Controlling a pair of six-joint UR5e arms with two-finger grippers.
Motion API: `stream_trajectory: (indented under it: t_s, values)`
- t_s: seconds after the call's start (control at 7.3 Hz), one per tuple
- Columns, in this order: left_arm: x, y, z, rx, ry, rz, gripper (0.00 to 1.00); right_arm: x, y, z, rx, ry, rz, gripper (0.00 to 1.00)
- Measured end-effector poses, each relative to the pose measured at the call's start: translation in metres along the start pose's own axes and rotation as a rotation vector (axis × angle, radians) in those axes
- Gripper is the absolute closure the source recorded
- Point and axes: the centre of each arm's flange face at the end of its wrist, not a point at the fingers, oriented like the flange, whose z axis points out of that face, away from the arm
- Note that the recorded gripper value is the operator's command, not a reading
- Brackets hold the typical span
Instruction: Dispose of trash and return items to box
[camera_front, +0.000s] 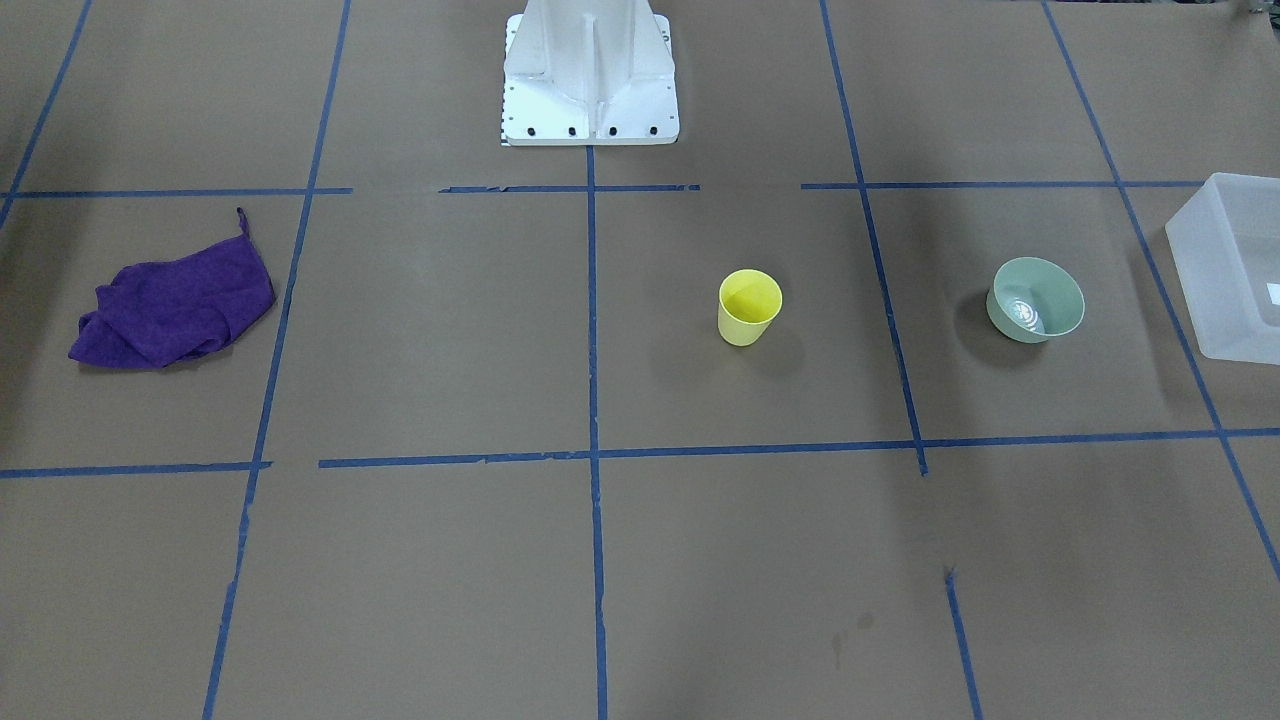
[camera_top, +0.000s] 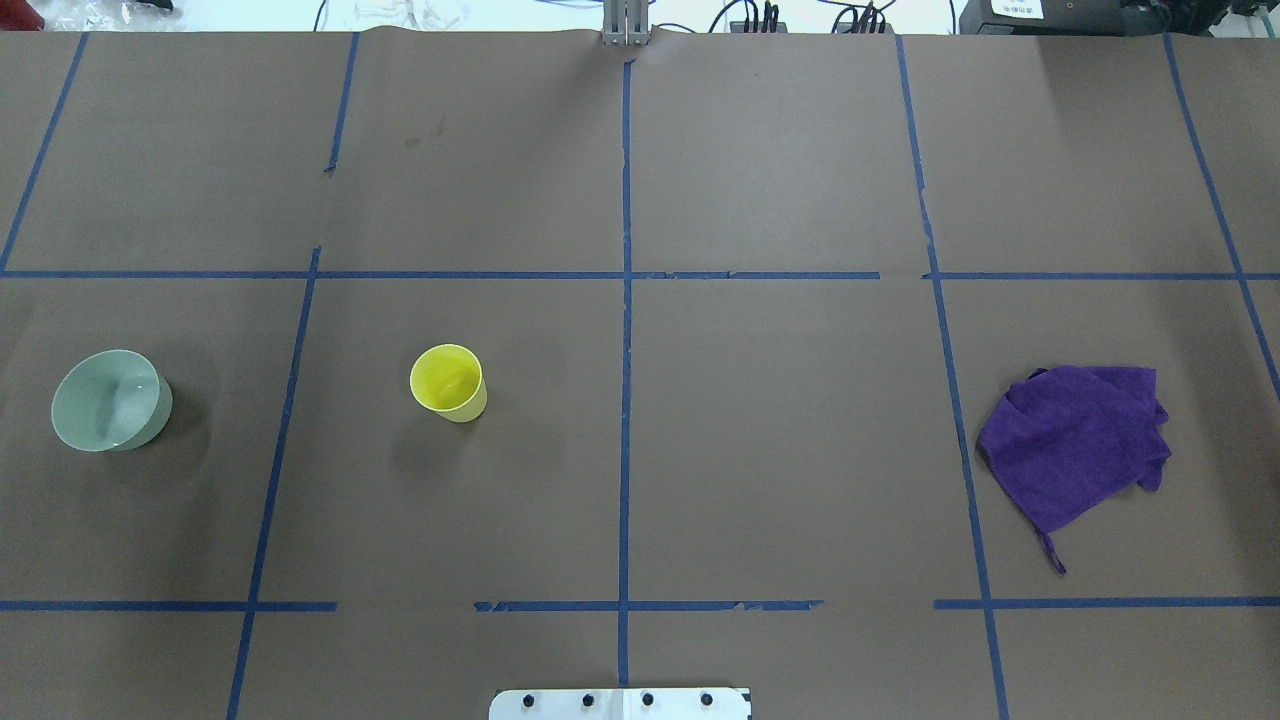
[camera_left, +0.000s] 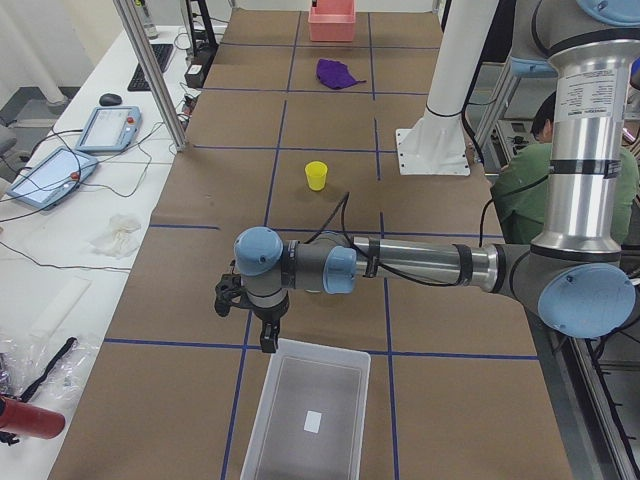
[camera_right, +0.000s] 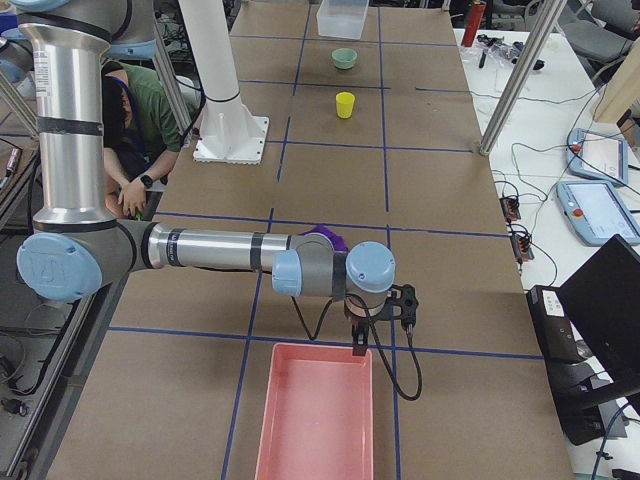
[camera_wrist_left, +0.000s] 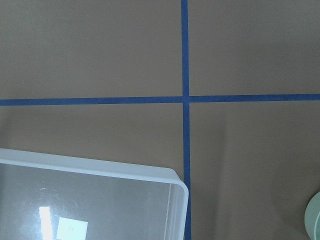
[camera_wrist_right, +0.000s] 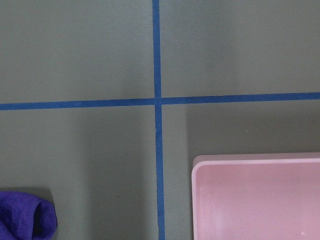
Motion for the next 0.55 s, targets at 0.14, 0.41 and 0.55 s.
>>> stream_trajectory:
  t_s: [0.14, 0.41, 0.55]
  values:
    - [0.004, -0.002, -0.004, 0.009, 0.002, 0.007, 0.00, -0.001, -0.001, -0.002, 0.003, -0.003, 0.000, 0.00]
    - [0.049, -0.013, -0.044, 0.088, 0.009, 0.054, 0.00, -0.010, -0.002, -0.010, 0.019, -0.011, -0.013, 0.00]
    - [0.090, -0.019, -0.065, 0.130, 0.021, 0.073, 0.00, -0.017, -0.002, -0.017, 0.033, -0.011, -0.027, 0.00]
